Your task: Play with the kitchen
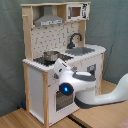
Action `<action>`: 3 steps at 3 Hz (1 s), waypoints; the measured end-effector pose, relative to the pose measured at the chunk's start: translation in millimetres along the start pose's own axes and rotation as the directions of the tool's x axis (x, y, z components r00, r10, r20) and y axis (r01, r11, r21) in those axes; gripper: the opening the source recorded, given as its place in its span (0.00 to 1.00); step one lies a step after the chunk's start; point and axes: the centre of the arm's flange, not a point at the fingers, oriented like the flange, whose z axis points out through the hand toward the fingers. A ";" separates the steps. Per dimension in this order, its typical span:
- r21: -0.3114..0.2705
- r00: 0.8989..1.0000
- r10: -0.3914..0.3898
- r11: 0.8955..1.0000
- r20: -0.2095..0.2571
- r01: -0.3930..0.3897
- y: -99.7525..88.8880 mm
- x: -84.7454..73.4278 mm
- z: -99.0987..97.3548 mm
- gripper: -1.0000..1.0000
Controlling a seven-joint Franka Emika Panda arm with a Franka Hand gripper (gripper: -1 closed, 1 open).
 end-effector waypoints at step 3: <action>-0.078 0.994 -0.065 0.995 -0.086 0.059 -36.6 2.1 21.5 1.00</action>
